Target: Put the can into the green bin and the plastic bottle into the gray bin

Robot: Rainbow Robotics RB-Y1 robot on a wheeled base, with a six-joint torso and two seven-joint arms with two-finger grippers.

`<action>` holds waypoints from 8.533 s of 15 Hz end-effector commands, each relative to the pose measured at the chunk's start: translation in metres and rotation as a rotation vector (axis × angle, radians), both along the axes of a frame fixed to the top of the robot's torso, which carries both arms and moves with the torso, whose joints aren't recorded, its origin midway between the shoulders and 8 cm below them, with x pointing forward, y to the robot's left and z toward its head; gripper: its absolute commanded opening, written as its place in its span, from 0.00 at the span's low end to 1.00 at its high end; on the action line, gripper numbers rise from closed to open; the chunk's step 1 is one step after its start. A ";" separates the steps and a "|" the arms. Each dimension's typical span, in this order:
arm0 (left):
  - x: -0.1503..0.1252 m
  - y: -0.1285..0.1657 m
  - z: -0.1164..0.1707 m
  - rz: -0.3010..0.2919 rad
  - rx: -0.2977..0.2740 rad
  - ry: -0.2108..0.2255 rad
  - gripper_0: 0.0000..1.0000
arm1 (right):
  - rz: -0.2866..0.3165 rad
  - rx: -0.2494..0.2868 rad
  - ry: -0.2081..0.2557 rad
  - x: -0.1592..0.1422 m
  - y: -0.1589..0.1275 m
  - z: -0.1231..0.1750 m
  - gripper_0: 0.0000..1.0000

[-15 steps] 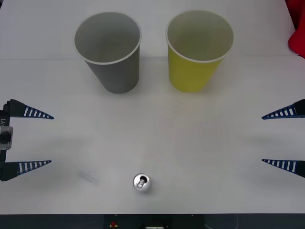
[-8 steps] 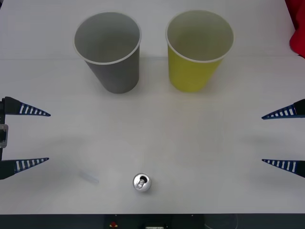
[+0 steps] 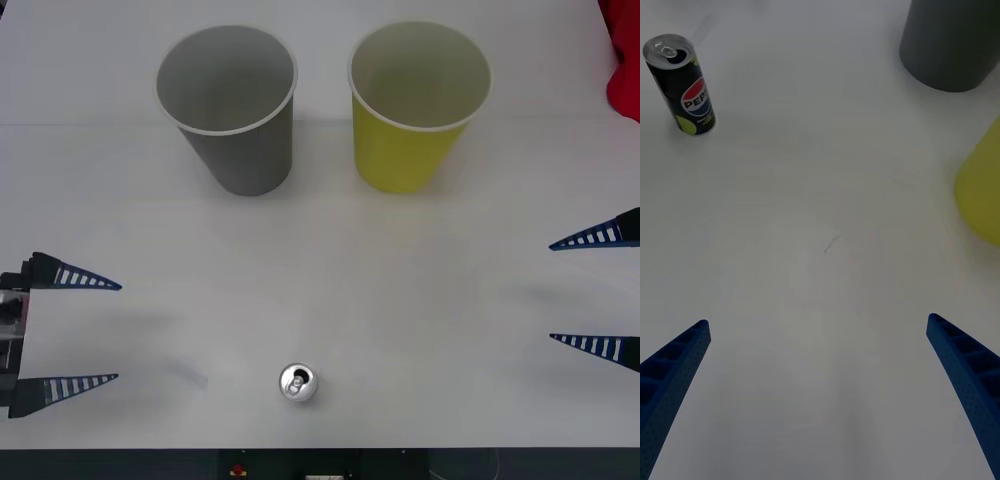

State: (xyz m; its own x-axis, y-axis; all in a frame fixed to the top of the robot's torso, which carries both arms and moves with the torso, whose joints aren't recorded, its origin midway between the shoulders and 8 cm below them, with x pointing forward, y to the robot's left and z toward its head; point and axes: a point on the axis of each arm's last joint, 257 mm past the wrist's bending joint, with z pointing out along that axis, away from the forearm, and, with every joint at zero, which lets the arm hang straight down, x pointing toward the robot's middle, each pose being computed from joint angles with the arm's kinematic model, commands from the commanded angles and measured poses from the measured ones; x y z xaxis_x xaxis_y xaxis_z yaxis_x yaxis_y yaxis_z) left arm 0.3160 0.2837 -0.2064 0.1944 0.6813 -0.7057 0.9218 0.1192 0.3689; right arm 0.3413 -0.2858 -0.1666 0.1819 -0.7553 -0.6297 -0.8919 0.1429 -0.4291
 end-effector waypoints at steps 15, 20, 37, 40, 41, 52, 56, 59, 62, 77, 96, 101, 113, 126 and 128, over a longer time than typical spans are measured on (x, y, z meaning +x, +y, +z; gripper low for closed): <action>-0.020 -0.049 -0.065 -0.124 -0.381 0.112 1.00 | 0.000 0.000 0.000 0.000 0.000 0.000 1.00; -0.014 -0.080 -0.081 -0.162 -0.460 0.095 1.00 | 0.000 0.000 0.000 0.000 0.000 0.000 1.00; -0.006 -0.198 -0.124 -0.259 -0.481 0.080 1.00 | 0.000 0.000 0.000 0.000 0.000 0.000 1.00; -0.005 -0.216 -0.127 -0.263 -0.481 0.075 1.00 | 0.000 0.000 0.000 0.000 0.000 0.000 1.00; -0.003 -0.219 -0.127 -0.260 -0.482 0.070 1.00 | 0.000 0.000 0.000 0.000 0.000 0.000 1.00; -0.001 -0.222 -0.135 -0.256 -0.456 0.056 0.00 | 0.000 0.000 0.000 0.000 0.000 0.000 1.00; 0.000 -0.221 -0.135 -0.252 -0.454 0.058 0.00 | 0.000 0.000 0.000 0.000 0.000 0.000 1.00; 0.000 -0.221 -0.134 -0.243 -0.461 0.070 0.00 | 0.000 0.000 0.000 0.000 0.000 0.000 1.00; 0.002 -0.221 -0.129 -0.234 -0.476 0.078 0.00 | 0.000 0.000 0.000 0.000 0.000 0.000 1.00; 0.018 -0.222 -0.047 0.034 -0.455 0.241 0.00 | 0.000 0.000 0.000 0.000 0.000 0.000 1.00; 0.083 -0.239 0.107 0.289 -0.284 0.364 0.00 | 0.000 0.000 0.000 0.000 0.000 0.000 1.00; 0.115 -0.275 0.165 0.239 -0.353 0.315 0.00 | 0.000 0.000 0.000 0.000 0.000 0.000 1.00; 0.213 -0.346 0.236 0.264 -0.377 0.295 0.00 | 0.000 0.000 0.000 0.000 0.000 0.000 1.00; 0.261 -0.392 0.221 0.310 -0.398 0.183 0.00 | 0.000 0.000 0.000 0.000 0.000 0.000 1.00; 0.261 -0.393 0.222 0.302 -0.398 0.171 0.94 | 0.000 0.000 0.000 0.000 0.000 0.000 1.00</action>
State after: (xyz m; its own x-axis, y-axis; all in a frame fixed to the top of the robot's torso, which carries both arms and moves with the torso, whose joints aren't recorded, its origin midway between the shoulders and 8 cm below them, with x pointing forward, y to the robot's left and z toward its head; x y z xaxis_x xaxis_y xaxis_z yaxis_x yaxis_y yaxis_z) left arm 0.5771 -0.1088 0.0153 -0.1128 0.3629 -0.9250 0.8669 0.4908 0.0869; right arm 0.3413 -0.2858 -0.1666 0.1819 -0.7552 -0.6297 -0.8919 0.1429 -0.4290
